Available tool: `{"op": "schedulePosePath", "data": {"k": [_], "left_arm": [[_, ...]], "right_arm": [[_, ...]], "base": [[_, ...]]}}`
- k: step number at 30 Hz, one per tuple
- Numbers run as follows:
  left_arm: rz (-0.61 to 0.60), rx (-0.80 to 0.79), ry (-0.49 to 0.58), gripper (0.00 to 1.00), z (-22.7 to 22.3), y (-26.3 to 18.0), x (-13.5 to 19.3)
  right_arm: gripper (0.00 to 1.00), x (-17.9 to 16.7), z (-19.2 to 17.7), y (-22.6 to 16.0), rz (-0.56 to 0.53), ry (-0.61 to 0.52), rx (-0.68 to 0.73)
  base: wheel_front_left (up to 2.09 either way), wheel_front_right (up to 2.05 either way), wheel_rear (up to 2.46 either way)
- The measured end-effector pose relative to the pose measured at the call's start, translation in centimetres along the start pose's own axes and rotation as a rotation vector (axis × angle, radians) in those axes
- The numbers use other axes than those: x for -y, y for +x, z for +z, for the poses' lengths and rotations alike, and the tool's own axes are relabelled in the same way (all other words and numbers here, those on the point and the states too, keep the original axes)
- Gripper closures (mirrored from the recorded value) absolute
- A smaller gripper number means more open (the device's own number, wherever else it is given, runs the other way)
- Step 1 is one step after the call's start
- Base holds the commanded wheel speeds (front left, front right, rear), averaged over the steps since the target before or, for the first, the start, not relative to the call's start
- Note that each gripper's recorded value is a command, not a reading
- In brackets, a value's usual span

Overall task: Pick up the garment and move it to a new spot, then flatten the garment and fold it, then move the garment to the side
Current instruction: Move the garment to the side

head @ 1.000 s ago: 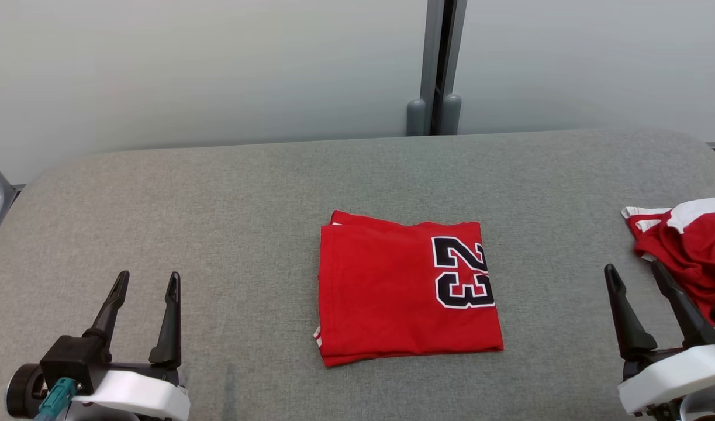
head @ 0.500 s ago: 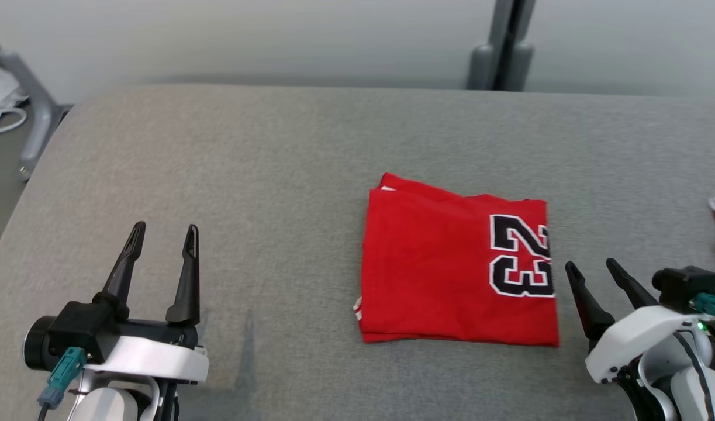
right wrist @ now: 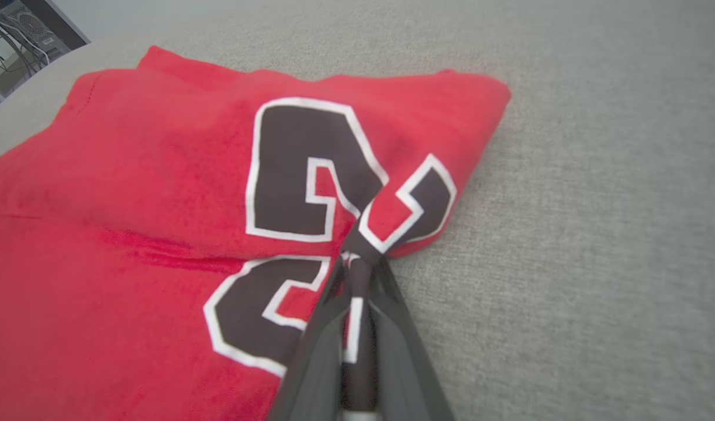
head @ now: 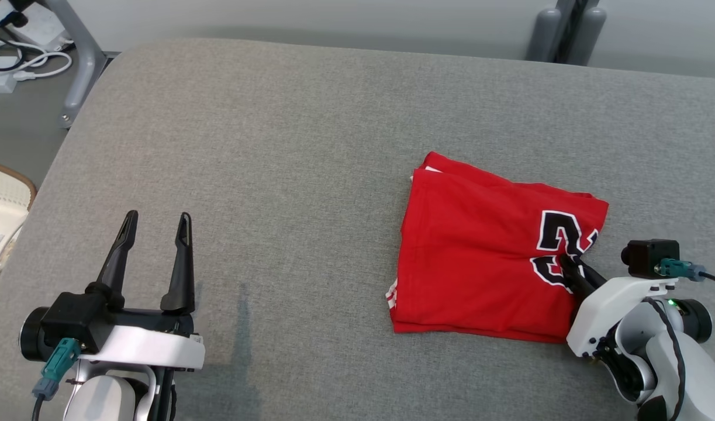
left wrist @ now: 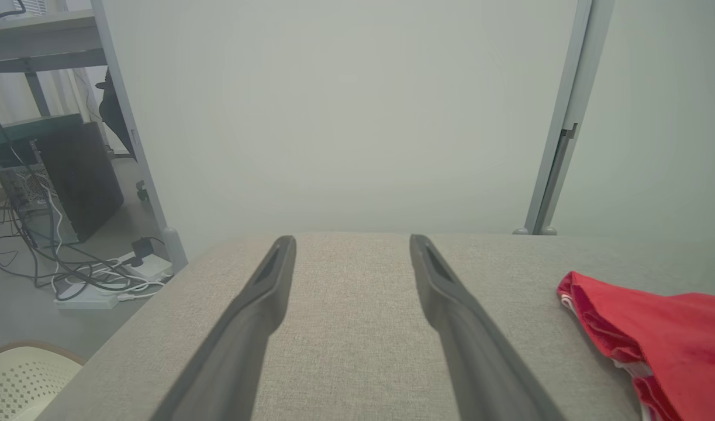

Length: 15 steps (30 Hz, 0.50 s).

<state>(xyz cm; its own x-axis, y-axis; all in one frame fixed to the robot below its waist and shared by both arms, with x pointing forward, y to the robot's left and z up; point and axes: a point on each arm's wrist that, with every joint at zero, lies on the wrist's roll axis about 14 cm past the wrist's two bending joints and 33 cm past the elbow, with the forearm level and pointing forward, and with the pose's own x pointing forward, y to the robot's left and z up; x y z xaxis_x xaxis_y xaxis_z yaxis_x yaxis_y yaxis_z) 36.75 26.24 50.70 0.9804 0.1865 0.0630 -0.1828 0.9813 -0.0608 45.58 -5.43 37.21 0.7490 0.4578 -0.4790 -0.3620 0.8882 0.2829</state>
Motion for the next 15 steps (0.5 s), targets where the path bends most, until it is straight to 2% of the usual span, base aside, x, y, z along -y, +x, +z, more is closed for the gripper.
{"op": "schedulePosePath", "data": {"k": [7, 15], "left_arm": [[-0.051, 0.013, -0.01, 0.0, 0.2, 0.9, 1.6], [-0.197, 0.029, -0.033, 0.0, 0.0, 3.1, 6.6]], "right_arm": [[1.0, 1.2, 1.5, -1.8, -0.013, -0.061, 0.068], [1.0, 7.1, 4.2, -7.3, -0.145, -0.198, 0.145]], "base": [[0.0, 0.0, 0.0], [0.0, 0.0, 0.0]]}}
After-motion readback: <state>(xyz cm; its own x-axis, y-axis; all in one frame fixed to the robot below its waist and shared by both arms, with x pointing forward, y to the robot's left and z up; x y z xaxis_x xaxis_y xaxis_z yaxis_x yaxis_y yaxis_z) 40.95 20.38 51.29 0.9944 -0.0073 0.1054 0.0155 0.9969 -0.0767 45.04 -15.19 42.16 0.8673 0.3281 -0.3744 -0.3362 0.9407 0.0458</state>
